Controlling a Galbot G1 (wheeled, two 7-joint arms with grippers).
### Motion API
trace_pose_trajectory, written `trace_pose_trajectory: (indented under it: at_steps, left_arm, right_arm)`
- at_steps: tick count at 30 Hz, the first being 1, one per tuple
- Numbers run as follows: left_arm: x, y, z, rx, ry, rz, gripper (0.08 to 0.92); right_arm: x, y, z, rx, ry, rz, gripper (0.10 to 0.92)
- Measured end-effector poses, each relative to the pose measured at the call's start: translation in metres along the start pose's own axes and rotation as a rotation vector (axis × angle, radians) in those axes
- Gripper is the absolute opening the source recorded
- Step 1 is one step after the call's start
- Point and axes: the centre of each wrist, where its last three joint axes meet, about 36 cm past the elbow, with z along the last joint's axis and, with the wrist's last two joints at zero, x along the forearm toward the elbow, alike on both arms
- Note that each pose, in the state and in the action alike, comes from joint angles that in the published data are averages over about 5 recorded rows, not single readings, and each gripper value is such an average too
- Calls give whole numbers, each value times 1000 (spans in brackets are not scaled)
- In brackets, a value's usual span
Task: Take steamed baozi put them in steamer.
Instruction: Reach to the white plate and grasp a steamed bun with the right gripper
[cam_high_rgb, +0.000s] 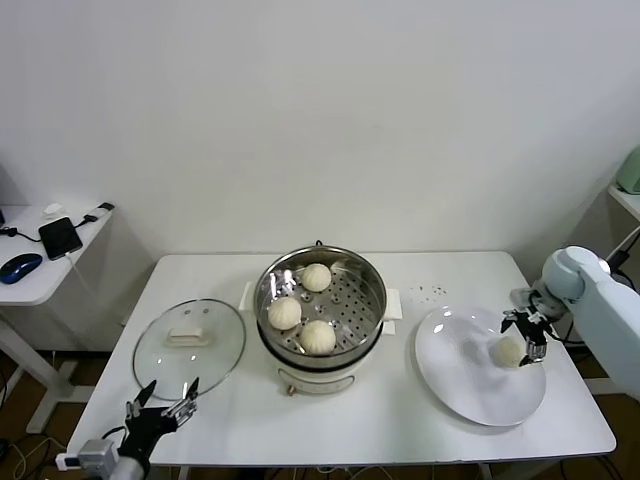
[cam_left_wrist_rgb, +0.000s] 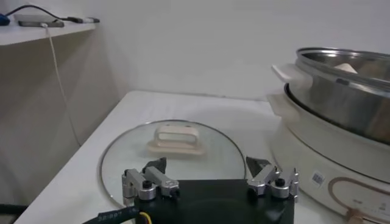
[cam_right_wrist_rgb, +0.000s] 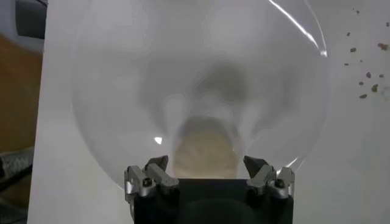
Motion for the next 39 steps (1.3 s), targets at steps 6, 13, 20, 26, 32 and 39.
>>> trace_pose_trajectory:
  at_steps: [6, 13, 20, 26, 32, 39]
  left_arm:
    - [-1, 0, 0, 1, -2, -1, 823]
    - [-2, 2, 1, 0, 3, -3, 823]
    - [-3, 3, 2, 0, 4, -3, 823]
    - [-5, 3, 3, 1, 6, -2, 823]
    - [-5, 2, 3, 2, 8, -2, 823]
    - [-6, 2, 3, 2, 8, 0, 823]
  right_arm:
    - [-6, -1, -1, -3, 6, -3, 823]
    - [-12, -4, -3, -5, 18, -2, 823]
    - [-18, -4, -5, -3, 31, -4, 823]
    - [-20, -5, -6, -4, 40, 1, 821]
    - [-21, -4, -6, -8, 40, 2, 735]
    - [-14, -5, -5, -16, 38, 22, 603]
